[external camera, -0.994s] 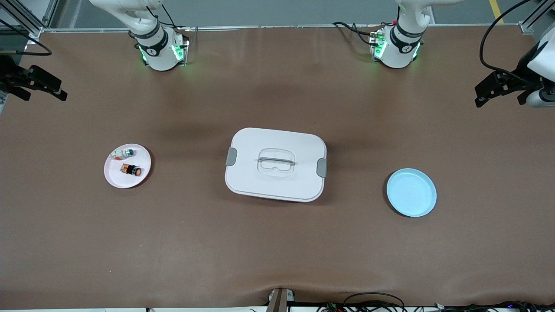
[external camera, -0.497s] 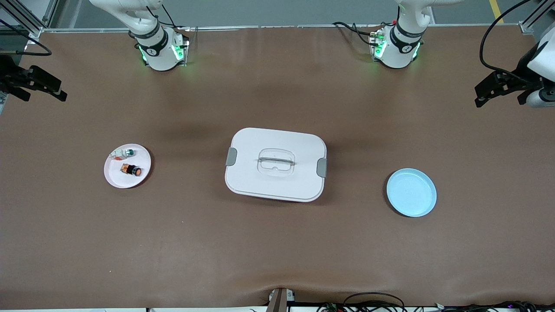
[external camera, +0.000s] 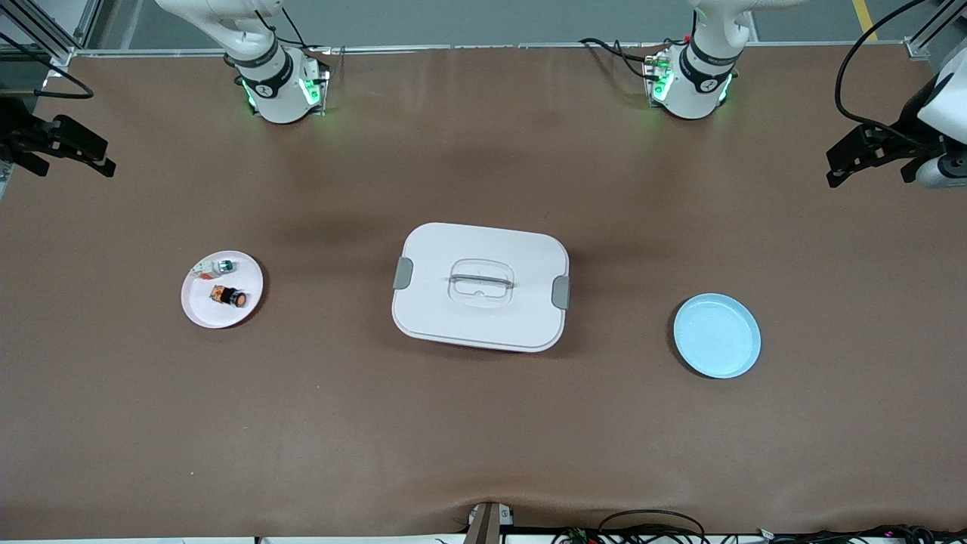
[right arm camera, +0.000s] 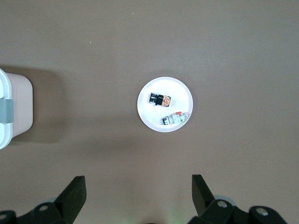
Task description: Transfer orange switch to right arm and place
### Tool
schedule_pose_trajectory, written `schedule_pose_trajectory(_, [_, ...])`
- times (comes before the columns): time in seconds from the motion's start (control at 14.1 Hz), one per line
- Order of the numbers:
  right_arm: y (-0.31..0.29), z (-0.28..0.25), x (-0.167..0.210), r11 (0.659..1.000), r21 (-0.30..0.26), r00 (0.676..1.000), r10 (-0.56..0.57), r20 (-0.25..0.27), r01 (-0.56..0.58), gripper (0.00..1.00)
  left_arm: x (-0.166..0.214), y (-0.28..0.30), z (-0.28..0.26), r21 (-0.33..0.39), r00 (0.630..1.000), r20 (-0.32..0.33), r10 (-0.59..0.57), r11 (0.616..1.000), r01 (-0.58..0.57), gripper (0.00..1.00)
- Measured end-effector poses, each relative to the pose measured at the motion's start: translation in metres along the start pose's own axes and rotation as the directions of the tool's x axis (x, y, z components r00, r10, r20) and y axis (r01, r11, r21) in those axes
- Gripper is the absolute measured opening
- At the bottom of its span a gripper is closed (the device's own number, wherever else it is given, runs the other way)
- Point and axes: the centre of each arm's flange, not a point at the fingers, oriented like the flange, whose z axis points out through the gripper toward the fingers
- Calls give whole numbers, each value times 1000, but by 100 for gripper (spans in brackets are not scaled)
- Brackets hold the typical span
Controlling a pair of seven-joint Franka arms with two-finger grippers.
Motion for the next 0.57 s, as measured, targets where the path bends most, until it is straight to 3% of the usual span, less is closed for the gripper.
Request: schedule_pose_trajectory(0.57, [0, 1, -1, 1000, 3, 1000, 0, 6, 0, 100, 1, 0, -3, -1, 1000, -9, 1, 1000, -1, 100])
